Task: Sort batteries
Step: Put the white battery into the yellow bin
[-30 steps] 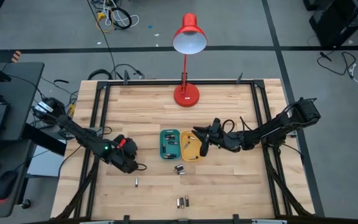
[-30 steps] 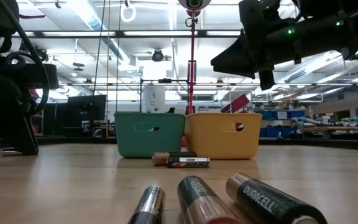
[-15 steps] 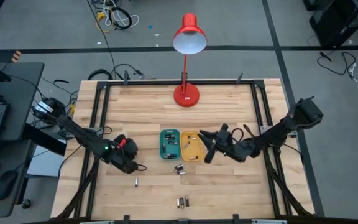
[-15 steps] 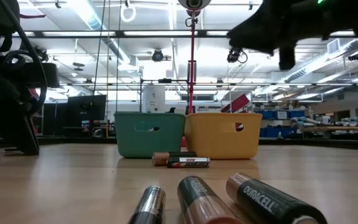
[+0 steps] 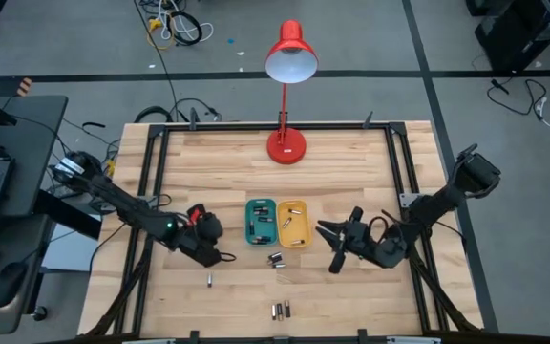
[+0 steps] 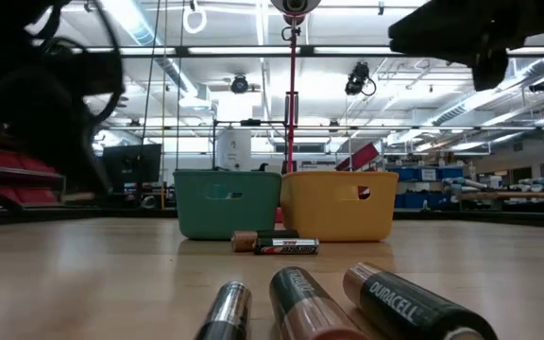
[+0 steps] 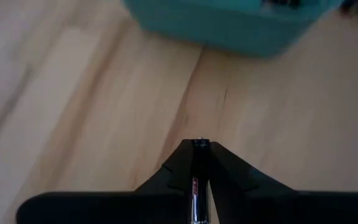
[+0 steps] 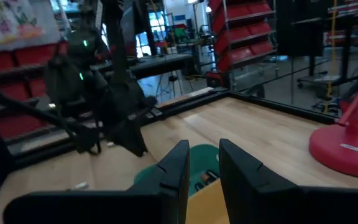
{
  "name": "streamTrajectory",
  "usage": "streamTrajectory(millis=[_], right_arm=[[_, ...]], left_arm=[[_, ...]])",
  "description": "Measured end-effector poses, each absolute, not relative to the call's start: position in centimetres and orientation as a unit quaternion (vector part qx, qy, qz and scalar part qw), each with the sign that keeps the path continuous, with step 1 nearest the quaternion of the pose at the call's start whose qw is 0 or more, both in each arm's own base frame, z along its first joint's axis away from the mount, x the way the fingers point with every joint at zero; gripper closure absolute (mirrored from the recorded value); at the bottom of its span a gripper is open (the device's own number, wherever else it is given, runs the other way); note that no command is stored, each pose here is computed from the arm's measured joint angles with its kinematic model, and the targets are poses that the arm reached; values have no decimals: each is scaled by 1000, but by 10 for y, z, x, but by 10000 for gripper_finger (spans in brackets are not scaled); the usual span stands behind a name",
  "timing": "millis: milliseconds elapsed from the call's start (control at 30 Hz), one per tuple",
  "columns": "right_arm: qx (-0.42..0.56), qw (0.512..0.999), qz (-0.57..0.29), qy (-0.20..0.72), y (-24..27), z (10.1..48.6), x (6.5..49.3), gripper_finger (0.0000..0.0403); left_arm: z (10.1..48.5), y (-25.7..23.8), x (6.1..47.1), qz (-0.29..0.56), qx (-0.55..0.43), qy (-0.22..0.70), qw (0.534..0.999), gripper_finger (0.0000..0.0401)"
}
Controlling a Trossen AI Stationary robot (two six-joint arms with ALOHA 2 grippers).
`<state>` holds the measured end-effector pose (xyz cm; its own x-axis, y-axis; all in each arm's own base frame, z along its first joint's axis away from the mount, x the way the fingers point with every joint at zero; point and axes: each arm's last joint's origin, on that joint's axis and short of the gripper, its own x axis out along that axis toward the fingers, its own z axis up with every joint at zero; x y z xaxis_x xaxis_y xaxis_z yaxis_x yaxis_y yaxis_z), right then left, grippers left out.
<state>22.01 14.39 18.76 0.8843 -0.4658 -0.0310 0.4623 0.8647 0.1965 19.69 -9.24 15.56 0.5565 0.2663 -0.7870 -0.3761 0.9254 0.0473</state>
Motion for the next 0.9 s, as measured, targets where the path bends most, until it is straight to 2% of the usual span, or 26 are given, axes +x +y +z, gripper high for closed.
streamTrajectory(millis=[233,633,900], right_arm=[[93,961,-261,18,148,175,213,329],[168,942,-287,50,143,149,202,329],[174,931,-316,62,126,142,215,329]], left_arm=[[187,-90,223,166,-26,385,907,354],[218,-71,262,109,-18,232,966,354],[207,-57,296,34,-13,171,985,354]])
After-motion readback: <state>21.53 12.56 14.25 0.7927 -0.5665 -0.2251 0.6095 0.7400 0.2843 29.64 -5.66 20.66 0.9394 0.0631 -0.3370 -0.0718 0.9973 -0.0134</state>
